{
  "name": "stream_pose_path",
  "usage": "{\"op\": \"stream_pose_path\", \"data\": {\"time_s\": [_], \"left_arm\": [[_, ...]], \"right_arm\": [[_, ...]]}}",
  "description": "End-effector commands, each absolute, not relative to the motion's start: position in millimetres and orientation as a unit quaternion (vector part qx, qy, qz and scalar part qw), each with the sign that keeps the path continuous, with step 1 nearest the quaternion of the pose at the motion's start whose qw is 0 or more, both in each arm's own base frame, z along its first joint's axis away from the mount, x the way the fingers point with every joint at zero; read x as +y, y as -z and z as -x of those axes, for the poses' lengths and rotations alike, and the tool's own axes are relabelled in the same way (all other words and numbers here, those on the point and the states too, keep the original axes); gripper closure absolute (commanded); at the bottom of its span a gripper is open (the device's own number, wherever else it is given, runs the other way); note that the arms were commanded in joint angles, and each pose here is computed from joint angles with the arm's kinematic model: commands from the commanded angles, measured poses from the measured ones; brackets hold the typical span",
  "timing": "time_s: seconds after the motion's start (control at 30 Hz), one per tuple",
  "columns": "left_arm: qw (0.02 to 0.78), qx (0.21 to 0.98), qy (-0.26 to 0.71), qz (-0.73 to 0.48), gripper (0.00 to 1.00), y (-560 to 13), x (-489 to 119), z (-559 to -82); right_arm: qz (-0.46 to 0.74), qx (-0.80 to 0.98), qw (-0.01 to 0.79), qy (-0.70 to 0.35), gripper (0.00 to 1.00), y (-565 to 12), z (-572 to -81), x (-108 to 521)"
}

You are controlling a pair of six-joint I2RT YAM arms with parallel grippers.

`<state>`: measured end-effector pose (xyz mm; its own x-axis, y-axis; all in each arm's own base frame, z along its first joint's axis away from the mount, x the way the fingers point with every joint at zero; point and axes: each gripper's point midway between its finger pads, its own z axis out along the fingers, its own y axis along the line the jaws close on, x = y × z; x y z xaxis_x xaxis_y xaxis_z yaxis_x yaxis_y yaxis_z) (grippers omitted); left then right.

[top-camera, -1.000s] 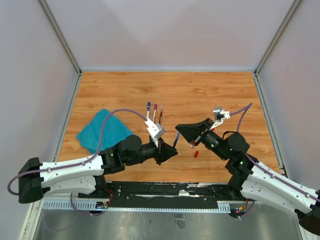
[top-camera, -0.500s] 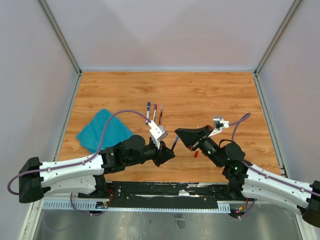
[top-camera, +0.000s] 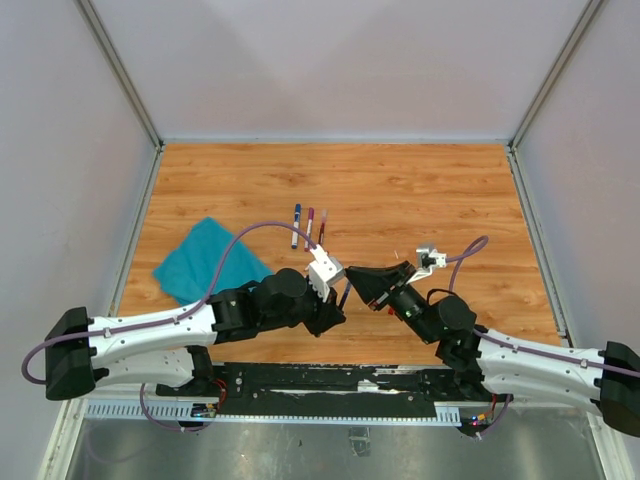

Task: Insert the pens into the pen caps
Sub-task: Press the pen cap onto the pen.

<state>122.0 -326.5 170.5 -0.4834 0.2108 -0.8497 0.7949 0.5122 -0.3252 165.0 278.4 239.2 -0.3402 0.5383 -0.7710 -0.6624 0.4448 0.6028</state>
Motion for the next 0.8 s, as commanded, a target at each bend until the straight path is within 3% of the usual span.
{"op": "stream_pose_path", "data": {"time_s": [0.0, 0.4, 0.6, 0.77], "left_arm": [[0.647, 0.479, 0.572, -0.158, 1.0, -452.9, -333.3, -149.4], [0.61, 0.541, 0.541, -0.206, 1.0, -382.6, -346.9, -148.6], [0.575, 0.583, 0.52, -0.243, 1.0, -336.4, -354.2, -144.8], [0.553, 0.624, 0.492, -0.249, 1.0, -296.1, -349.0, -146.9]], "right_arm": [[0.223, 0.791, 0.39, -0.416, 0.99, -76.6, -99.0, 275.1], [0.196, 0.723, 0.562, -0.351, 0.99, -210.1, -153.7, 259.3], [0.209, 0.691, 0.605, -0.336, 0.9, -281.2, -161.3, 256.7], [0.21, 0.659, 0.634, -0.344, 0.63, -327.6, -160.0, 249.3]]}}
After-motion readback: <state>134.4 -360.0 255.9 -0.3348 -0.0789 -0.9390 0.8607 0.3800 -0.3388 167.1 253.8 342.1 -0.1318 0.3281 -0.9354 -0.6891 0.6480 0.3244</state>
